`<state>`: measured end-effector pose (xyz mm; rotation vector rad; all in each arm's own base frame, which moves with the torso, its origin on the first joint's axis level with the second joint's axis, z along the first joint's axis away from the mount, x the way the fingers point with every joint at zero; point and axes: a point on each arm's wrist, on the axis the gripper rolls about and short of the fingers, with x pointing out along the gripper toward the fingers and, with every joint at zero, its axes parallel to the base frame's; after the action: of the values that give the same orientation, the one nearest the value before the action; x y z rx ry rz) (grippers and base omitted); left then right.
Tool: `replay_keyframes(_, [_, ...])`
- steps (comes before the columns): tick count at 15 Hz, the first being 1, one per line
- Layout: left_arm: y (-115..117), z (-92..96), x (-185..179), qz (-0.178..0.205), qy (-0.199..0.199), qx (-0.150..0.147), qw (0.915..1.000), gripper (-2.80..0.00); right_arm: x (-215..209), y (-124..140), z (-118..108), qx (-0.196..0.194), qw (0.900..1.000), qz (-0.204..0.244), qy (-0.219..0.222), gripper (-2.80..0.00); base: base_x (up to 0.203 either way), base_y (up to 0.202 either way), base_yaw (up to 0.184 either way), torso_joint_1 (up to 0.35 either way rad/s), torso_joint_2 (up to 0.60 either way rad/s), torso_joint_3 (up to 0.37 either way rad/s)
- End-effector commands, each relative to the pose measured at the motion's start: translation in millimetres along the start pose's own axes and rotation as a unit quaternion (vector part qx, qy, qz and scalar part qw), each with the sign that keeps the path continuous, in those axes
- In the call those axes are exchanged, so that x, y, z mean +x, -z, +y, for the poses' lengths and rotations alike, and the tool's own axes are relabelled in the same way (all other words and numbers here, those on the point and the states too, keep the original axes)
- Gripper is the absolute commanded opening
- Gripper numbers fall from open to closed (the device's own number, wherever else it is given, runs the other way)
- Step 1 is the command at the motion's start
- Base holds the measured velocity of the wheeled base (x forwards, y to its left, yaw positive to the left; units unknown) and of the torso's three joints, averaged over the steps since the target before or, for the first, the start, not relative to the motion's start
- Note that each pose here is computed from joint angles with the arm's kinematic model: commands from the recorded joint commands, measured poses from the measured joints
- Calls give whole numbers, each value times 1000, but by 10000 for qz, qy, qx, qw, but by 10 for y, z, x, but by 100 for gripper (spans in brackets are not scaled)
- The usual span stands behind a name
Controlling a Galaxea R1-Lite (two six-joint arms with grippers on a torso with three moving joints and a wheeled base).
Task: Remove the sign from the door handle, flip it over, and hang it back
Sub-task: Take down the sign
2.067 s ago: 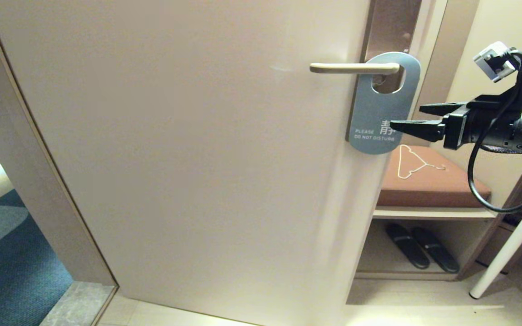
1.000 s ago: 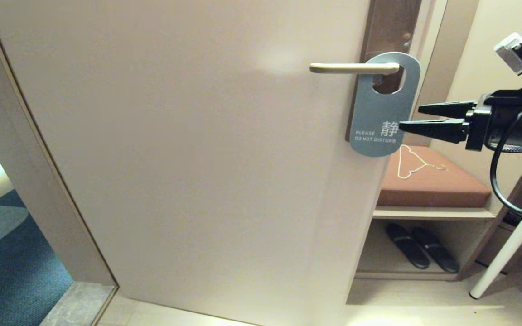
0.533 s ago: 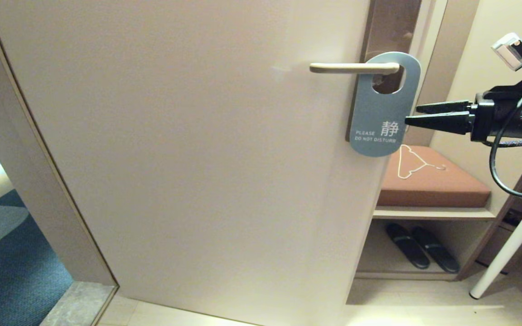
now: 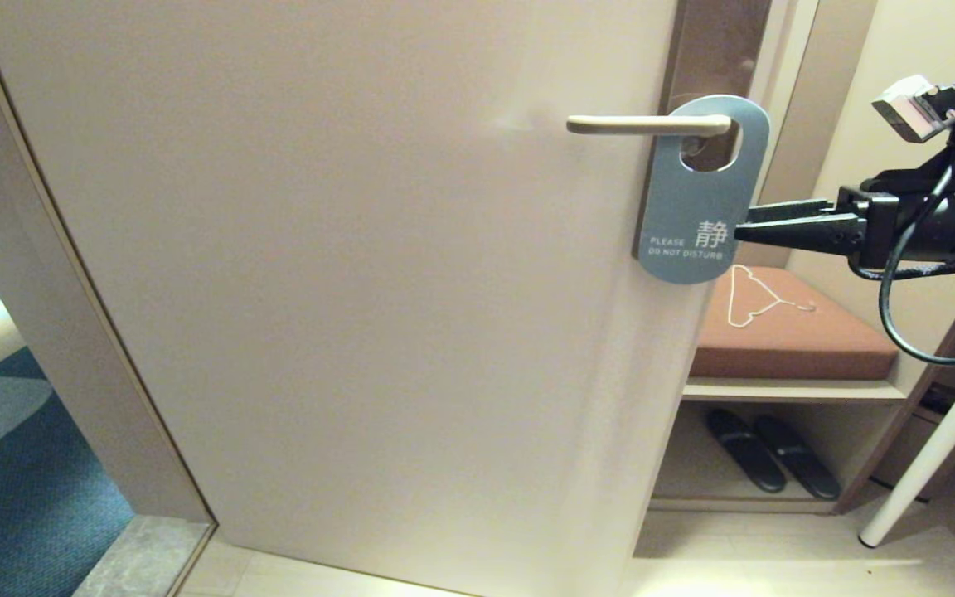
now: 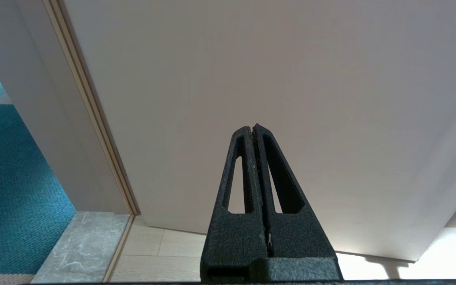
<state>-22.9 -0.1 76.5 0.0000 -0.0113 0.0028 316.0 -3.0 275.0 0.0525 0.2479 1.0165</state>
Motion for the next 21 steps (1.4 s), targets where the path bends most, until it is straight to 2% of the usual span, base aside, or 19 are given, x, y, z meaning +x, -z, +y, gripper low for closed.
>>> replay_keyframes(1, [-1,0,1,3,-2,0,10000,-280,42,0,-42,23,9998,-19,-188,0,0,0,0,0,0,0])
replay_keyframes(7, [-1,0,1,3,-2,0,10000,-280,96,-3,-10,216,9955,-85,-921,0,0,0,0,0,0,0])
replay_keyframes(12, [-1,0,1,3,-2,0,10000,-280,222,-52,-59,107,9946,-96,-1025,0,0,0,0,0,0,0])
replay_keyframes(21, [-1,0,1,3,-2,0,10000,-280,374,-13,-265,-170,9966,-174,-785,0,0,0,0,0,0,0])
